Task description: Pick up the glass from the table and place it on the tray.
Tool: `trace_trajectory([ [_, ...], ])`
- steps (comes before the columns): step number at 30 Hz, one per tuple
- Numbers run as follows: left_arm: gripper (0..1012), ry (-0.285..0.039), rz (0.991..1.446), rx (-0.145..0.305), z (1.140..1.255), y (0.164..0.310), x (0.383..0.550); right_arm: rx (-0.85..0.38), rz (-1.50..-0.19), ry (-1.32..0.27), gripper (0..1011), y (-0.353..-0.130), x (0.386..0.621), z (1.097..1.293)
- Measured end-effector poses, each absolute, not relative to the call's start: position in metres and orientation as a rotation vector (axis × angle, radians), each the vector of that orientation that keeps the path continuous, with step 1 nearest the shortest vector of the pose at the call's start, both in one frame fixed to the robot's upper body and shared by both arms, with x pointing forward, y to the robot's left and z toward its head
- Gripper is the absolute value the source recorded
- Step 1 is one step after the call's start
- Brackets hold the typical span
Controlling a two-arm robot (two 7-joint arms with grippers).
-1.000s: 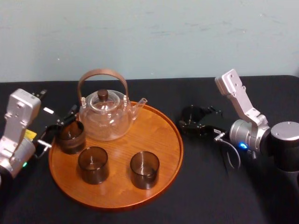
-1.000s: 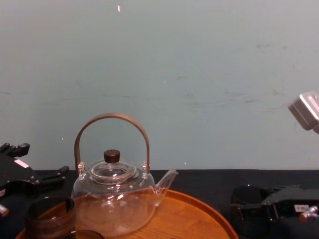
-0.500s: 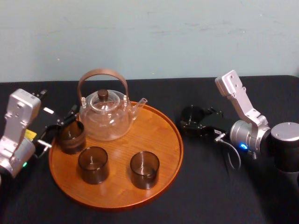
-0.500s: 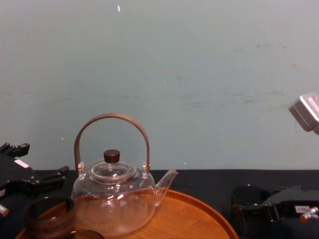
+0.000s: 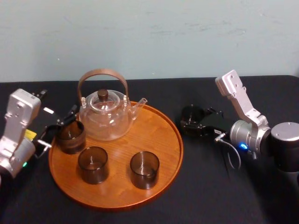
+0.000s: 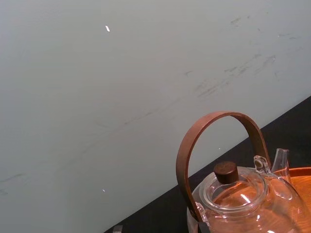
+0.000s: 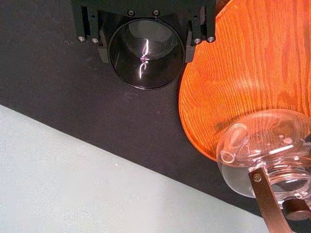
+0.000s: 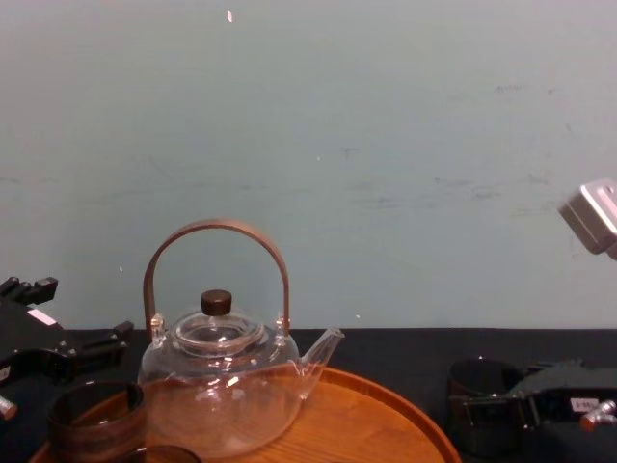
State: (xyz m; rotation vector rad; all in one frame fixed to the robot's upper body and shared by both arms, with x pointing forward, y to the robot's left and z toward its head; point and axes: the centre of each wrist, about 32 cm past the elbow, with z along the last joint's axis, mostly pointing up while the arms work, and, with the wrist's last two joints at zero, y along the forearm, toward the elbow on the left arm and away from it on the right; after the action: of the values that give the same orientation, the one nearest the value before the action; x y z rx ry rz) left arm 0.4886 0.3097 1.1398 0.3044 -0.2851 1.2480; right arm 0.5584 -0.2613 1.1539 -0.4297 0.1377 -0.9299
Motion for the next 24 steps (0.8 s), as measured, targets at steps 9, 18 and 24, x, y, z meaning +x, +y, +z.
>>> trace_trajectory([
  [9,1001,-0.285,1.248,0.304,1.140,0.310,0.489,-0.418,-0.924,0.134,903,-0.266,0.554,1.159],
  [18,1001,-0.285,1.248,0.305,1.140,0.310,0.489,-0.340,-0.754,0.005,903,-0.259,0.538,1.199],
  [24,1001,-0.285,1.248,0.304,1.140,0.310,0.489,-0.326,-0.723,-0.005,903,-0.255,0.535,1.203],
])
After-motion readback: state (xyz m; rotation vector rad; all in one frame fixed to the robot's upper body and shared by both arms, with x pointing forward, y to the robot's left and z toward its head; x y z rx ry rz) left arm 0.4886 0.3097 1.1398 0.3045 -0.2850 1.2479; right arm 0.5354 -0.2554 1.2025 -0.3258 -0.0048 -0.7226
